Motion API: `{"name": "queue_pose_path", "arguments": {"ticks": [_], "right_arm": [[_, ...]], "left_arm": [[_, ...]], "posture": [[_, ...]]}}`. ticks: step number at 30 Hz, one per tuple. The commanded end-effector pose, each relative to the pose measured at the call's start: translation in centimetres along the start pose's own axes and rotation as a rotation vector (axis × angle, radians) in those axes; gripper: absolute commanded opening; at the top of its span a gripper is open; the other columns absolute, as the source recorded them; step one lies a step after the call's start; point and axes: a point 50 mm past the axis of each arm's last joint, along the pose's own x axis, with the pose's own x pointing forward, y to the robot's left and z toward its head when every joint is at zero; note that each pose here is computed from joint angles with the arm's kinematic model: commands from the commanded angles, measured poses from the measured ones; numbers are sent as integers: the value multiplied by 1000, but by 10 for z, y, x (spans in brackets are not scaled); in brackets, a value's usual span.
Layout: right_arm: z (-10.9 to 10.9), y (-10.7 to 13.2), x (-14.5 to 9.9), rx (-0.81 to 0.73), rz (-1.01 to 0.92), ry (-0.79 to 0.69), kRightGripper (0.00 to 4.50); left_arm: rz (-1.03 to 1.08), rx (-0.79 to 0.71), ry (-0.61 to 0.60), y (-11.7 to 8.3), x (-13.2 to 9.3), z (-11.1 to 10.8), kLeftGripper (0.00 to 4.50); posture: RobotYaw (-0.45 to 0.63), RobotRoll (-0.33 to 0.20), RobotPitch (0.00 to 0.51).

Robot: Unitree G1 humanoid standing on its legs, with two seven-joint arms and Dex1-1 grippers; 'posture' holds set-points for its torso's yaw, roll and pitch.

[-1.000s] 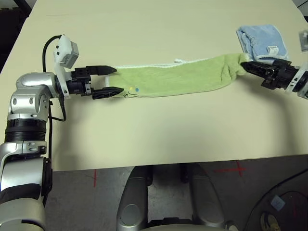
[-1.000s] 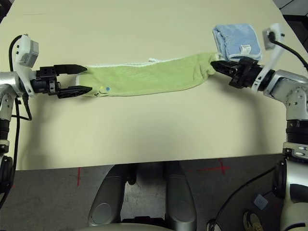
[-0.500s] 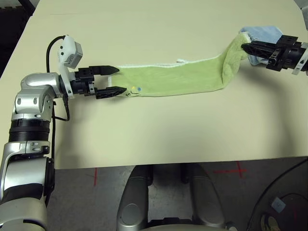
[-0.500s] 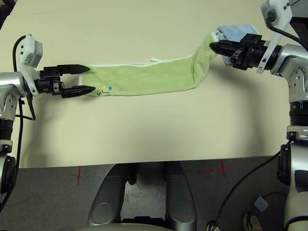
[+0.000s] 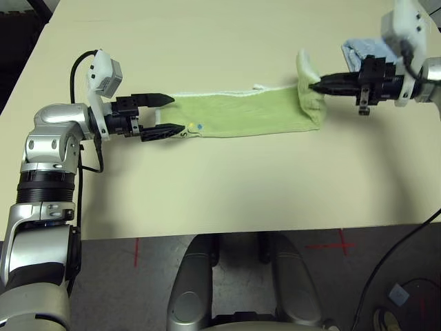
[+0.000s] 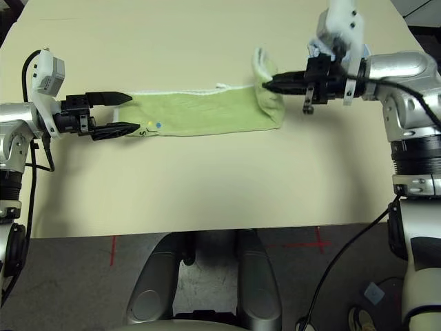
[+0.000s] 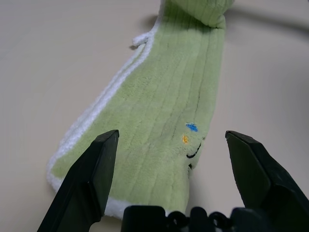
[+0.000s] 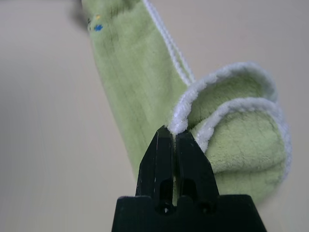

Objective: Fold the towel and set it aside.

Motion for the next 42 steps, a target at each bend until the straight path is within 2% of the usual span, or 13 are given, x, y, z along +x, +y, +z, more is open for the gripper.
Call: {"name": "queue_pose_path", "arguments": {"ticks": [1,16,22,26,31,33,35,38,42], "right_arm": [[1,7,8,-61,50,5,27],[-6,17,57,-41,88,6,27],[-6,21,64,-22,106,-28,27],[3,23,62,6,140,-114,1190],[9,30,58,-2,222,-168,3114],[10,29,58,4,209,-183,3838],[18,21,57,79,145,-275,4482],[22,12,49,152,75,-360,4482],[14,-5,23,211,-63,-419,4482]], "left_arm": [[-18,-7,14,-3,3,-3,4500],[-27,-8,13,-4,7,-3,4500],[-24,-12,15,-5,5,-3,4500],[-23,-19,21,-6,4,-5,4500],[-23,-26,21,-5,6,-6,4500],[-24,-27,20,-5,7,-7,4500],[-25,-28,16,-4,9,-7,4500],[-24,-27,12,-4,10,-7,4500],[-16,-29,6,-3,10,-7,4500]], "posture": [[22,0,325],[45,0,320],[52,0,321],[48,0,320],[34,0,320],[31,0,322],[29,0,321],[27,0,320],[21,0,319]]}}
